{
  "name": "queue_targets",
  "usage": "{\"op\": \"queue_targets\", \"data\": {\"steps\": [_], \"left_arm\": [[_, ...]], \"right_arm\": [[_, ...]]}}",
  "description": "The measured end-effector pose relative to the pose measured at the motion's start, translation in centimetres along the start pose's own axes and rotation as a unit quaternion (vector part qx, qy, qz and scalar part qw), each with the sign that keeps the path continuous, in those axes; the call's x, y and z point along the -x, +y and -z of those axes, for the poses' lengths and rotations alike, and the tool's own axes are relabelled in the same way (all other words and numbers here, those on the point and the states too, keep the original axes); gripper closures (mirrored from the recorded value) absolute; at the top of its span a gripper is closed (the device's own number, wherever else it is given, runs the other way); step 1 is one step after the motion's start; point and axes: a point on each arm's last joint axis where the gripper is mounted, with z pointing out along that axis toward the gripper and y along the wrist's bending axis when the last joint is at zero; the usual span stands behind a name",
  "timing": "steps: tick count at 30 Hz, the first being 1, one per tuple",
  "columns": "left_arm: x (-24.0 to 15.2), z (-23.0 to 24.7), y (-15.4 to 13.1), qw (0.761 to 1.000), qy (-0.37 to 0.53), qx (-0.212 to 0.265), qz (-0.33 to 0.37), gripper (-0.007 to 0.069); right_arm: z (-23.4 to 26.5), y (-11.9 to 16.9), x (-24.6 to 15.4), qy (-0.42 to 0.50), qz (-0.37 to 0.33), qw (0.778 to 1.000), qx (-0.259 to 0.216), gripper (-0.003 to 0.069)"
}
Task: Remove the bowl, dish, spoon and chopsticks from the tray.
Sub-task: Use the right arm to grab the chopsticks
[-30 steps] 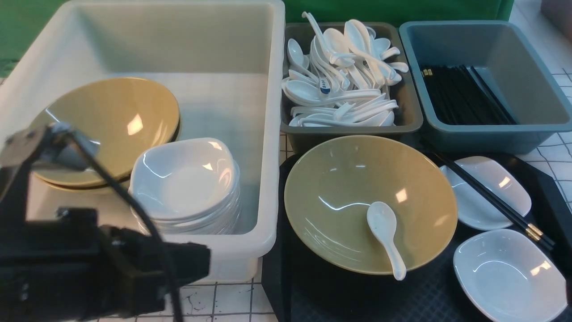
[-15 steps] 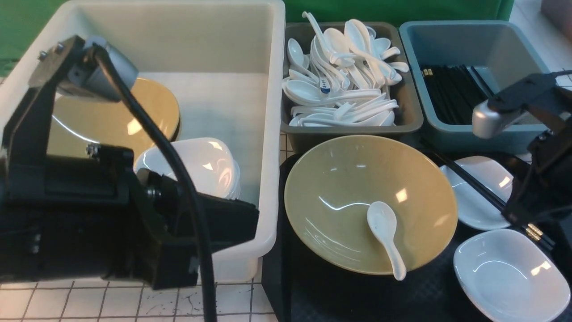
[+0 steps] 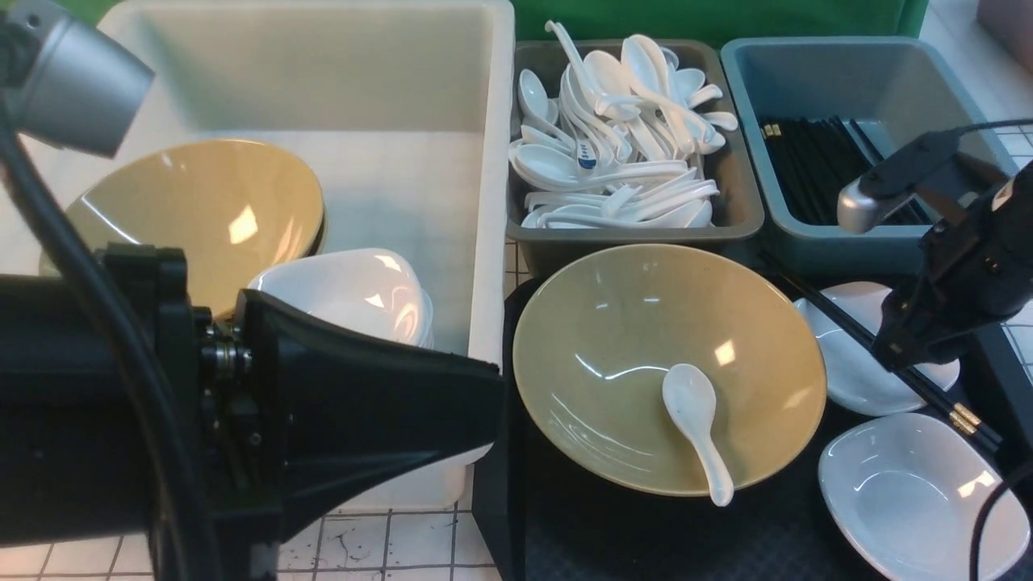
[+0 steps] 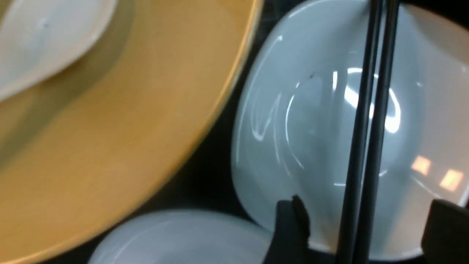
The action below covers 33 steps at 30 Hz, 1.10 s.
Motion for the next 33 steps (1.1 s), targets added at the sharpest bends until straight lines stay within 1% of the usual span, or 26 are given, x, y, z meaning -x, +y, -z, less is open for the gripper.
{"op": "queue_targets", "data": {"steps": [3, 8, 13, 18, 21, 23, 24, 25, 26, 27, 30, 33], "left_arm": [[0.0, 0.0, 0.0, 1.0, 0.0, 0.0, -0.001, 0.0626], [0.0, 0.0, 0.0, 1.0, 0.0, 0.0, -0.001, 0.0626], [0.0, 0.0, 0.0, 1.0, 0.0, 0.0, 0.0, 0.0626], [0.0, 0.0, 0.0, 1.0, 0.0, 0.0, 0.006, 0.0626], [0.0, 0.0, 0.0, 1.0, 0.0, 0.0, 0.006, 0.0626], [0.0, 0.0, 0.0, 1.0, 0.0, 0.0, 0.006, 0.0626], [0.0, 0.0, 0.0, 1.0, 0.0, 0.0, 0.006, 0.0626], [0.0, 0.0, 0.0, 1.0, 0.0, 0.0, 0.006, 0.0626], [0.0, 0.0, 0.0, 1.0, 0.0, 0.0, 0.006, 0.0626], [0.0, 0.0, 0.0, 1.0, 0.0, 0.0, 0.006, 0.0626], [0.0, 0.0, 0.0, 1.0, 0.0, 0.0, 0.006, 0.0626], [0.0, 0.0, 0.0, 1.0, 0.0, 0.0, 0.005, 0.0626]], "right_arm": [[-1.9, -0.4, 0.3, 0.009, 0.002, 1.0, -0.002, 0.0148], [-3.7, -0.9, 0.7, 0.003, 0.003, 1.0, -0.009, 0.0148], [-5.7, -1.6, 0.6, 0.011, -0.005, 1.0, -0.008, 0.0167], [-6.1, -2.4, 0.3, 0.012, -0.02, 1.0, -0.012, 0.0202], [-6.1, -2.5, 0.3, 0.013, -0.021, 1.0, -0.012, 0.0249], [-6.2, -2.5, 0.3, 0.015, -0.019, 1.0, -0.011, 0.03], [-6.2, -2.4, 0.2, 0.015, -0.019, 1.0, -0.01, 0.03], [-6.2, -2.4, 0.2, 0.019, -0.014, 1.0, -0.008, 0.0362], [-6.2, -2.4, 0.1, 0.021, -0.011, 1.0, -0.006, 0.0393], [-6.1, -2.3, 0.1, 0.025, -0.007, 1.0, -0.004, 0.0443], [-6.1, -2.2, -0.1, 0.035, -0.001, 0.999, 0.003, 0.0554], [-5.6, -2.0, -0.3, 0.05, 0.008, 0.999, 0.014, 0.0559]]}}
